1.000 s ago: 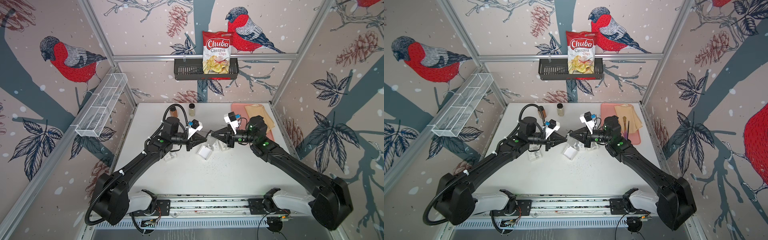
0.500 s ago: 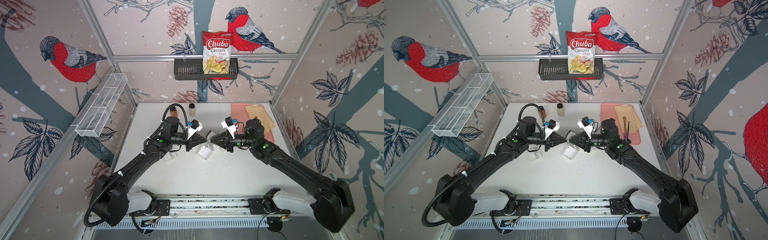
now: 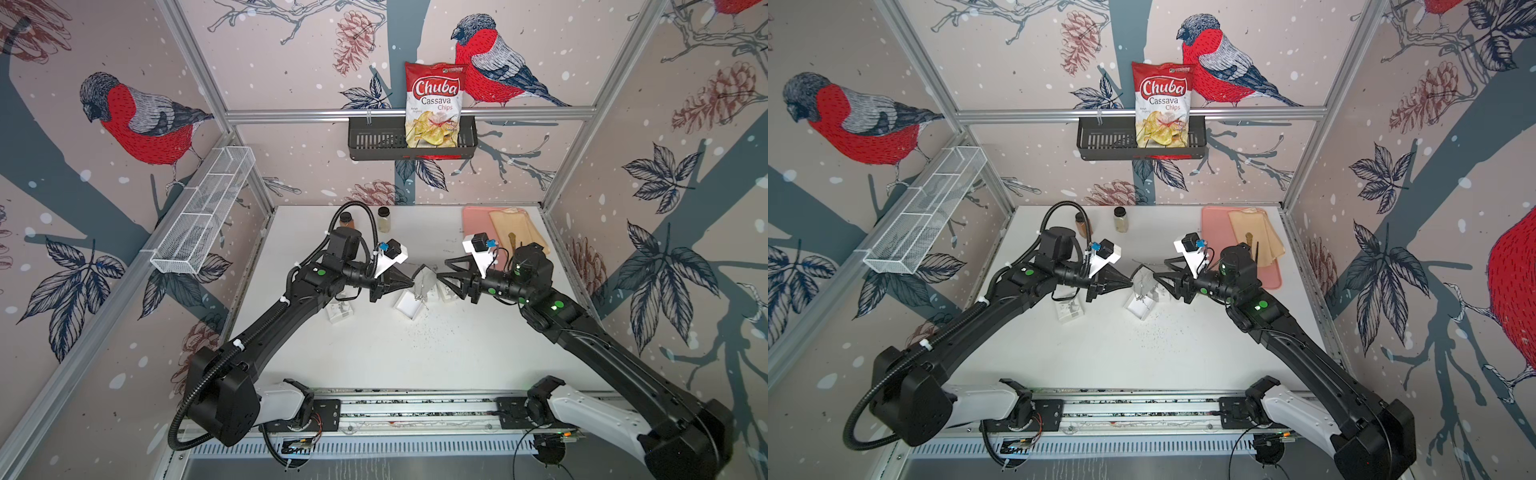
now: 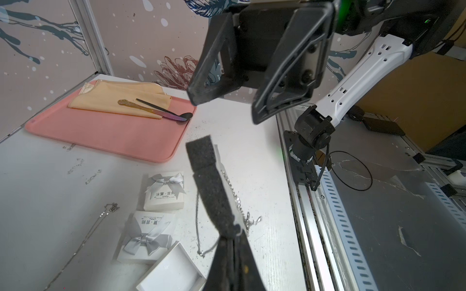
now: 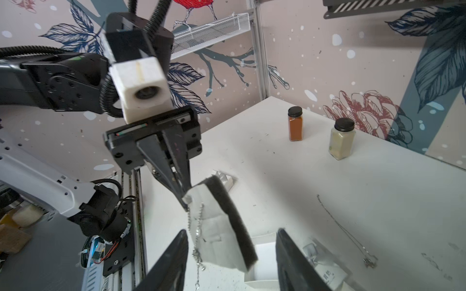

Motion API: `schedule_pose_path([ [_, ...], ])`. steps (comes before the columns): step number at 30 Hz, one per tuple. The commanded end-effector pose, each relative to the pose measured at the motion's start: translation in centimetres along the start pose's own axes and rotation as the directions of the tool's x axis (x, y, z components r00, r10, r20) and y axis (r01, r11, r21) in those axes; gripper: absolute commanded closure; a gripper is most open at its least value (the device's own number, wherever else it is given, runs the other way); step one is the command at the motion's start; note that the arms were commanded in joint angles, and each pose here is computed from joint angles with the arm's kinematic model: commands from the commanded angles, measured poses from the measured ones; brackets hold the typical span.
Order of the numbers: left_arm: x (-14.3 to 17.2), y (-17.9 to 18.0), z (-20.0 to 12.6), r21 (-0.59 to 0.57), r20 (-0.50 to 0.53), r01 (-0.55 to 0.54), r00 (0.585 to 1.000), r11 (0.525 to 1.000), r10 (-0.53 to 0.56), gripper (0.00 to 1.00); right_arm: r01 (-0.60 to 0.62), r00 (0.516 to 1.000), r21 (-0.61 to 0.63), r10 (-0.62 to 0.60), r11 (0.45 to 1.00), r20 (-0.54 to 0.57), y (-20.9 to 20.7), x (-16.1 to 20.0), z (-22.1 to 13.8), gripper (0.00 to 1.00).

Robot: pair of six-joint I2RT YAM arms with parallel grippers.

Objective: Take the necklace out of the lift-off lid jewelry box
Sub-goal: Adjust the inner lining.

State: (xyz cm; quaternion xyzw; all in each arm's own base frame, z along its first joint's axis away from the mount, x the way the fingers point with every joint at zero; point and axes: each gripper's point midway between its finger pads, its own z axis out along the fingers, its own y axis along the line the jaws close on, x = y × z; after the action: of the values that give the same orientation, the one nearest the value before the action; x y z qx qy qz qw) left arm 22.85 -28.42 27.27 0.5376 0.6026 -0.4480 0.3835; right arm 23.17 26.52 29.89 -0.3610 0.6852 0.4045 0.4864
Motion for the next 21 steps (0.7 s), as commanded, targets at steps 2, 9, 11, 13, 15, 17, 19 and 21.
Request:
schedule_pose_path([
  [2, -0.7, -1.7, -0.4, 0.068, 0.026, -0.050, 0.998, 0.996, 0.049, 1.00, 0.011, 1.000, -0.031, -0.012, 0.999, -0.024, 0.0, 0.6, 0.7, 0.45],
  [9, -0.6, -2.3, -0.5, 0.090, 0.037, -0.062, 0.998, 0.994, 0.059, 1.00, -0.019, 0.997, -0.211, 0.004, 0.977, -0.071, 2.2, 1.4, 1.6, 0.55],
  [11, -0.7, -2.3, -0.5, 0.091, 0.038, -0.063, 0.997, 0.994, 0.060, 1.00, -0.027, 0.997, -0.227, 0.009, 0.973, -0.081, 2.3, 1.6, 1.8, 0.66],
  [13, -0.6, -2.2, -0.5, 0.087, 0.036, -0.066, 0.997, 0.994, 0.063, 1.00, -0.038, 0.995, -0.253, 0.014, 0.967, -0.096, 2.6, 1.9, 1.9, 0.73],
  [15, -0.6, -2.2, -0.5, 0.083, 0.037, -0.071, 0.997, 0.994, 0.068, 1.00, -0.044, 0.994, -0.281, 0.015, 0.959, -0.104, 3.1, 2.1, 1.8, 0.79],
  [17, -0.7, -2.2, -0.5, 0.081, 0.038, -0.075, 0.997, 0.994, 0.072, 1.00, -0.048, 0.994, -0.284, 0.018, 0.958, -0.106, 3.1, 2.1, 1.8, 0.87],
  [19, -0.8, -2.1, -0.5, 0.079, 0.041, -0.079, 0.996, 0.994, 0.076, 1.00, -0.046, 0.994, -0.286, 0.016, 0.957, -0.105, 3.2, 2.1, 1.7, 0.95],
  [21, -0.8, -2.0, -0.5, 0.069, 0.041, -0.083, 0.996, 0.994, 0.080, 1.00, -0.040, 0.995, -0.284, 0.013, 0.958, -0.098, 3.3, 1.9, 1.5, 0.98],
])
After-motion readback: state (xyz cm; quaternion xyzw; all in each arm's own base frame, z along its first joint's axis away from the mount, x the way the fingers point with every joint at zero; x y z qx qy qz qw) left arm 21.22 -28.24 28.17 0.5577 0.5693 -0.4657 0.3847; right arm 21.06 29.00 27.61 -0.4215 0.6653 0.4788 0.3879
